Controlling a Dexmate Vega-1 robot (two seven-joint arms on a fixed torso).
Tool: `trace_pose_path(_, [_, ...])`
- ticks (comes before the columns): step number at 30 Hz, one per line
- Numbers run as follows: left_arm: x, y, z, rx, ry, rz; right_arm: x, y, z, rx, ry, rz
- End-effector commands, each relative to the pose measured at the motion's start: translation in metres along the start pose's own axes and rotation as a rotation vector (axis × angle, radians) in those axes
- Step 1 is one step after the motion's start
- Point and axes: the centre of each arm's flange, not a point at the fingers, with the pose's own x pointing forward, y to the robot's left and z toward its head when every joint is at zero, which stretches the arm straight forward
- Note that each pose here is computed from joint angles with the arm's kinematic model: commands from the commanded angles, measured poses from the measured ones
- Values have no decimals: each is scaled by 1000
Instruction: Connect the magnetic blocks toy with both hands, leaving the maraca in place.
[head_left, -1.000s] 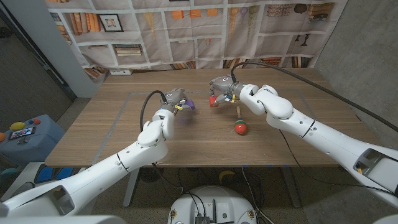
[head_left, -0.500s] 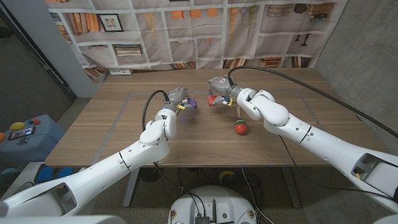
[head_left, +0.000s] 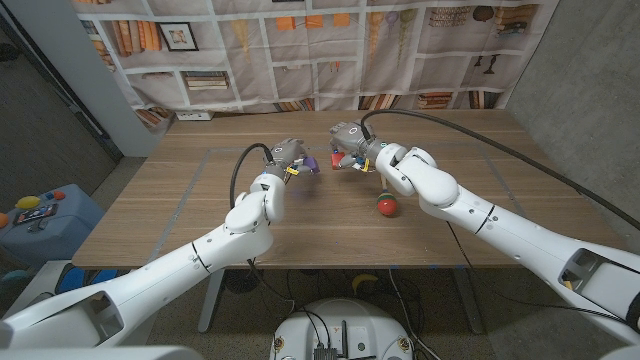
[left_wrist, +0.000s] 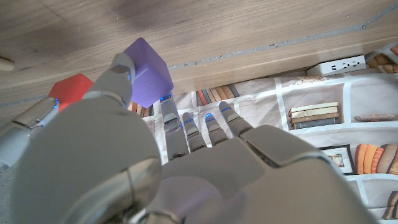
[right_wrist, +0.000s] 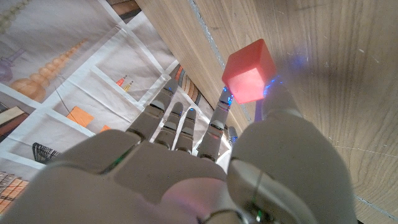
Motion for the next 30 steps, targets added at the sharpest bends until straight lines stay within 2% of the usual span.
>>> trace_pose_path(1, [2,2,2,10,-16,2,4,-3,6,-11,-13,-7])
trace_pose_path(19, [-1,0,6,3,-17,2,5,-12,17,1,-38,-19])
trace_pose_path(30, [0,-2,8,1,-23,2,8,-11,21,19,-56,-8])
